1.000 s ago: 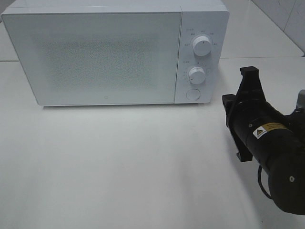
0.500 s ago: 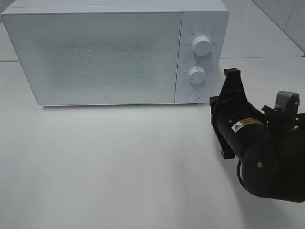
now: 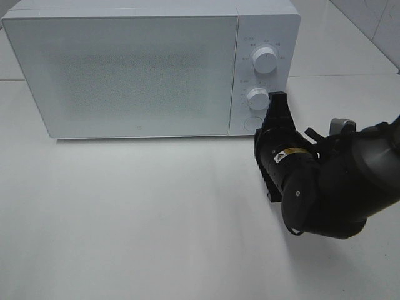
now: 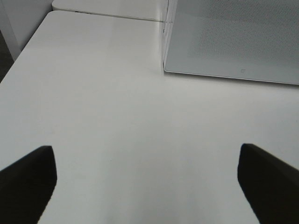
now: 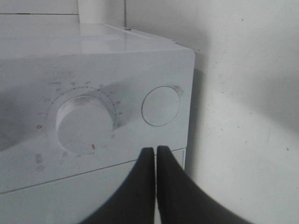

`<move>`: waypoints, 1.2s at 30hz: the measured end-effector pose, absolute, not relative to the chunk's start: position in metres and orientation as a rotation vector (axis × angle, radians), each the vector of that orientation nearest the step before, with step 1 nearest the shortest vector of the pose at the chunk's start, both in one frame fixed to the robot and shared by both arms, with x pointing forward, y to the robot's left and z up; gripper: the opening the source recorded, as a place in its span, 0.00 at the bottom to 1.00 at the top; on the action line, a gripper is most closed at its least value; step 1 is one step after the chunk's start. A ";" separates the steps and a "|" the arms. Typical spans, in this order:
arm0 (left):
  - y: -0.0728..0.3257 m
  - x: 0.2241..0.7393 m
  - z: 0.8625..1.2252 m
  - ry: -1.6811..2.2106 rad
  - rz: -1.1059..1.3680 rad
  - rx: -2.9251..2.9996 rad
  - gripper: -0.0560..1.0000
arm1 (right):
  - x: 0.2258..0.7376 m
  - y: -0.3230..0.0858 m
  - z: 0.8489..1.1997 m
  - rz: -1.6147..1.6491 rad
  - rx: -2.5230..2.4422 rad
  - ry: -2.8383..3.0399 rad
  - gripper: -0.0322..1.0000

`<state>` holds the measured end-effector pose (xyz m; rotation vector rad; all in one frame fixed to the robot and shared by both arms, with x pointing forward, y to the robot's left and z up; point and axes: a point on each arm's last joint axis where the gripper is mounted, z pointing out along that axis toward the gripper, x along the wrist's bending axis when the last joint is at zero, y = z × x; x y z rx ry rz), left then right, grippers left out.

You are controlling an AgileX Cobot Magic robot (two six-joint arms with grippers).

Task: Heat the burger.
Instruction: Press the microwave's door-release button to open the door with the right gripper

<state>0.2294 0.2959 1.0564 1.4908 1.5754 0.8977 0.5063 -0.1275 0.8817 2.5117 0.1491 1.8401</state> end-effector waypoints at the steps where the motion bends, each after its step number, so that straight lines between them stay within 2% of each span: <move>1: 0.296 0.229 1.056 1.575 0.898 1.491 0.97 | 0.512 -0.128 0.880 1.824 2.525 0.128 0.03; 11: 0.296 0.229 1.056 1.575 0.898 1.491 0.97 | 0.541 -0.127 0.873 1.797 2.553 0.055 0.03; 36: 0.296 0.229 1.056 1.575 0.898 1.491 0.97 | 0.563 -0.125 0.861 1.767 2.581 0.066 0.03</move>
